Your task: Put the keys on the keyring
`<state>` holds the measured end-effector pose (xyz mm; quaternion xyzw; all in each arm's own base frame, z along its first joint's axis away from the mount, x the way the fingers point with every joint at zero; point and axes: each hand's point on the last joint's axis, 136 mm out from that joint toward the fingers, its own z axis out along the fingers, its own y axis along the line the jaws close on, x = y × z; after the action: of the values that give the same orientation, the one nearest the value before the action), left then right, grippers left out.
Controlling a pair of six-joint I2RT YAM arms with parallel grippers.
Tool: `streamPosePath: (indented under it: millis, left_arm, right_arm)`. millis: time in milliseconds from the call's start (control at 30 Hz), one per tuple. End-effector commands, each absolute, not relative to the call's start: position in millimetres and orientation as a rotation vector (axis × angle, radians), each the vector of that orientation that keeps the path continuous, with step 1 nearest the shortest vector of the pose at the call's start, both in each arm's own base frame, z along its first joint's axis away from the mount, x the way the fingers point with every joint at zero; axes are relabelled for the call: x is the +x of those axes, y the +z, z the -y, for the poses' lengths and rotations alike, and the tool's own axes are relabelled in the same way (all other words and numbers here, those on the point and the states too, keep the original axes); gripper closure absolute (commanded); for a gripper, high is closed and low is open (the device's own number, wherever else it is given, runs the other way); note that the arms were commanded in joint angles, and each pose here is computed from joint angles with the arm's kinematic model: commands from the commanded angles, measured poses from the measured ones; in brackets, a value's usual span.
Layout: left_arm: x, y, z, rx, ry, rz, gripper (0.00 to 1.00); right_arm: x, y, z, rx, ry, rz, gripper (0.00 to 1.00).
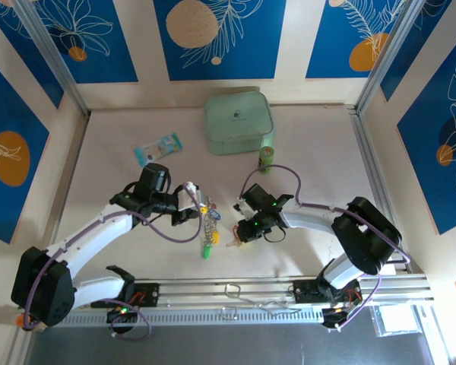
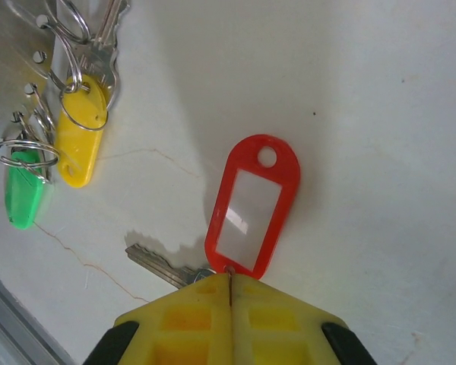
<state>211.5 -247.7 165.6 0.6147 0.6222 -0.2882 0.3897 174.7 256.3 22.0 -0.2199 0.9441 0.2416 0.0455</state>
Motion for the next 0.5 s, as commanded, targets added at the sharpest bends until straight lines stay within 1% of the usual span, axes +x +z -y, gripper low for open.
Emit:
streamPosePath:
  millis: [0,167,467]
  left_arm:
    - [211.3,178.5,252.8,1.526,-0.755,-1.549,1.00]
    - [213.8,185.8,257.9,1.432,-0.841,-1.622,1.00]
    - [214.5,183.3,261.9,1.323,-0.959,-1.758,1.00]
  right_arm:
    - [171.4,37.1,-261.9,-0.728,0.790,-2.843,1.00]
    - [181.0,67.9,-260.6,-0.790,0.775,-2.646,1.00]
    - [202.8,147.3,-271.9,-0.944,0.795,-2.155,1.00]
